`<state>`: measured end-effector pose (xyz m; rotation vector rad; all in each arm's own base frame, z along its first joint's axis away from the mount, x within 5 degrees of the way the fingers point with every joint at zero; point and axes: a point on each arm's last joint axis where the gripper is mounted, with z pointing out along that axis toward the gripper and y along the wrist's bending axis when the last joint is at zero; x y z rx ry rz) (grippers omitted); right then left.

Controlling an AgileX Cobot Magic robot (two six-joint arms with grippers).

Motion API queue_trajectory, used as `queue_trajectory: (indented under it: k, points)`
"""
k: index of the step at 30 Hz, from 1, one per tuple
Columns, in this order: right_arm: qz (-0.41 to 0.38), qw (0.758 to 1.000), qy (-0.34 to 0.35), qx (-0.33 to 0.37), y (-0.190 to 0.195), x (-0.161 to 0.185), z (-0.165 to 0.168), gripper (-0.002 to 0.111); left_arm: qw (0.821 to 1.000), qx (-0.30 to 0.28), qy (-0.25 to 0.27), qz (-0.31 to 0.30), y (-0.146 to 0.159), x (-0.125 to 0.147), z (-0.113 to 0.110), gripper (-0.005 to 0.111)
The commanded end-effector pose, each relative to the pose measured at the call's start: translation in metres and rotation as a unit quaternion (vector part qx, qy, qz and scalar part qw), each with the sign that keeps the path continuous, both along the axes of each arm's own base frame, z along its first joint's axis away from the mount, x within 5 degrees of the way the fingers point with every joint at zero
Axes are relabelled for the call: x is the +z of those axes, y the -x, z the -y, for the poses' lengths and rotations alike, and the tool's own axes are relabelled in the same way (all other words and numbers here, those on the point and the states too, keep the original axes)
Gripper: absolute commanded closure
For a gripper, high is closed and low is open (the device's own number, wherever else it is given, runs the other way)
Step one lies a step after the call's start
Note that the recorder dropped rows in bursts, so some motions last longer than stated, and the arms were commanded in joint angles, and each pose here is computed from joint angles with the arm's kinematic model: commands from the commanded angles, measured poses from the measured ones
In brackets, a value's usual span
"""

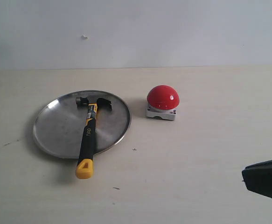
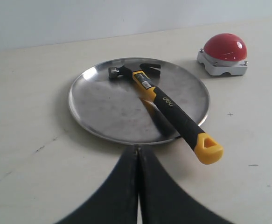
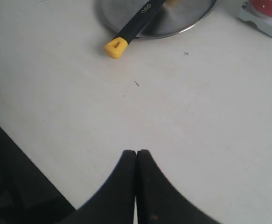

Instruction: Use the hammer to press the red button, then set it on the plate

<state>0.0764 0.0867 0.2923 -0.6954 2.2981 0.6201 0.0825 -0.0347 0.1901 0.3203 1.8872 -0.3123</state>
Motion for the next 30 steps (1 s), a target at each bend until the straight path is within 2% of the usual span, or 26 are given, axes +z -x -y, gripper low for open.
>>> queue_trajectory:
  k: [1,3,5,7,8,9,10,11,13,15,17,23,26,30]
  points:
    - [0.008,1.000,-0.003,-0.001,0.002,0.001,0.003,0.108,1.000,0.002,0.003,0.003,0.001,0.000,-0.001,0.107]
    - [0.013,1.000,-0.002,0.000,0.002,0.001,0.003,0.108,1.000,0.002,0.003,0.003,0.001,0.000,-0.001,0.107]
    - [0.063,0.998,0.007,0.011,-0.001,0.005,0.005,0.108,1.000,0.002,0.003,0.003,0.001,0.000,-0.001,0.107]
    - [0.145,0.989,-0.026,-0.020,-0.006,0.016,0.014,0.108,1.000,0.002,0.003,0.003,0.001,0.000,-0.001,0.107]
    - [0.202,0.974,-0.060,-0.082,-0.008,0.026,0.027,0.108,1.000,0.002,0.003,0.003,0.001,0.000,-0.001,0.107]
    - [0.228,0.963,-0.078,-0.120,-0.008,0.030,0.035,0.108,1.000,0.002,0.003,0.003,0.001,0.000,-0.001,0.107]
    - [0.274,0.938,-0.105,-0.187,-0.003,0.035,0.049,0.108,1.000,0.002,0.003,0.003,0.001,0.000,-0.001,0.107]
    - [0.308,0.915,-0.111,-0.237,0.004,0.037,0.061,0.108,1.000,0.002,0.003,0.003,0.001,0.000,-0.001,0.107]
    - [0.355,0.882,-0.106,-0.292,0.019,0.040,0.073,0.108,1.000,0.002,0.003,0.003,0.001,0.000,-0.001,0.107]
    - [0.382,0.866,-0.107,-0.306,0.029,0.043,0.077,0.108,1.000,0.002,0.003,0.003,0.001,0.000,-0.001,0.107]
    - [0.394,0.861,-0.102,-0.305,0.034,0.044,0.078,0.108,1.000,0.002,0.003,0.002,0.001,0.000,0.000,0.107]
    - [0.395,0.863,-0.096,-0.301,0.038,0.043,0.078,0.108,1.000,0.002,0.003,0.002,0.001,0.000,0.000,0.107]
    - [0.415,0.850,-0.096,-0.311,0.049,0.043,0.080,0.108,1.000,0.002,0.003,0.002,0.001,0.000,0.000,0.107]
    - [0.442,0.829,-0.073,-0.336,0.060,0.027,0.083,0.108,1.000,0.002,0.003,0.002,0.001,0.000,0.000,0.107]
